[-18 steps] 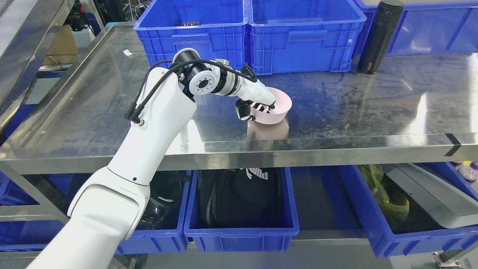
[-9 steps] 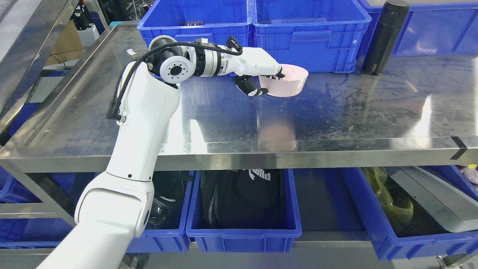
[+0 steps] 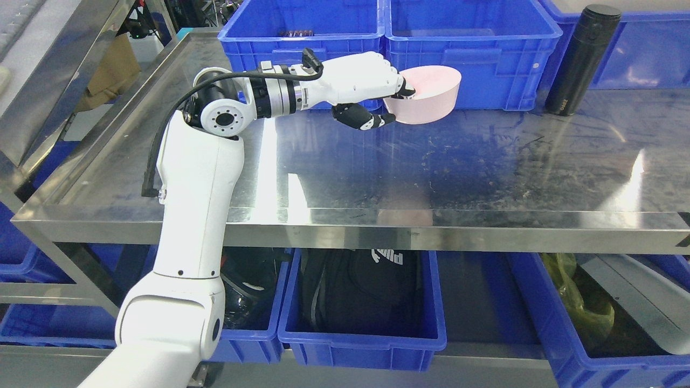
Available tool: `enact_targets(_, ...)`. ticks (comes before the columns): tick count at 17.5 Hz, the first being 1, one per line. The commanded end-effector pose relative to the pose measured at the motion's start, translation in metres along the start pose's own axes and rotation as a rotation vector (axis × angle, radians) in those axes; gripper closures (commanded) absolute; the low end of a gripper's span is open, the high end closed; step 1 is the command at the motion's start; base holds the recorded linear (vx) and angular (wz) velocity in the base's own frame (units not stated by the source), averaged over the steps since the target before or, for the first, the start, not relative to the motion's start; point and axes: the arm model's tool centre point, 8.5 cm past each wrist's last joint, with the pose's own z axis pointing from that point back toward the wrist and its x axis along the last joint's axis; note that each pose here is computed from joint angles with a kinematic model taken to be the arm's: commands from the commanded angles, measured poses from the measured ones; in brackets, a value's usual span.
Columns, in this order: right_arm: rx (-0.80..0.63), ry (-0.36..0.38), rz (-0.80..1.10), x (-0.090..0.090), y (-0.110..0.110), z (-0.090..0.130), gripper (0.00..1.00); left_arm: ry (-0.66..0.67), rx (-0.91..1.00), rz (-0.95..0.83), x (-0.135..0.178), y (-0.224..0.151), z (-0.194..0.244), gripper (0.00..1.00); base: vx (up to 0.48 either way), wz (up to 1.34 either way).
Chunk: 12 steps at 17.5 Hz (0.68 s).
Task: Stack pink IKEA bowl on shelf middle layer
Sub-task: 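Lift the pink bowl off the table with the left hand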
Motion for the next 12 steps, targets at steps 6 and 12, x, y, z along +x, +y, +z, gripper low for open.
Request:
enact_targets(6,-0.017,-0.017,0.001,0.006,-0.011,-0.003,0.0,-0.046,0.054,0.041,0.04,-0.054,0.006,0.99,0.006,0.03)
enact_targets(12,-0.017,-0.017,0.001,0.006,-0.011,-0.003,0.0,-0.057,0.087,0.003,0.052,-0.047,0.009,0.99,-0.002,0.01)
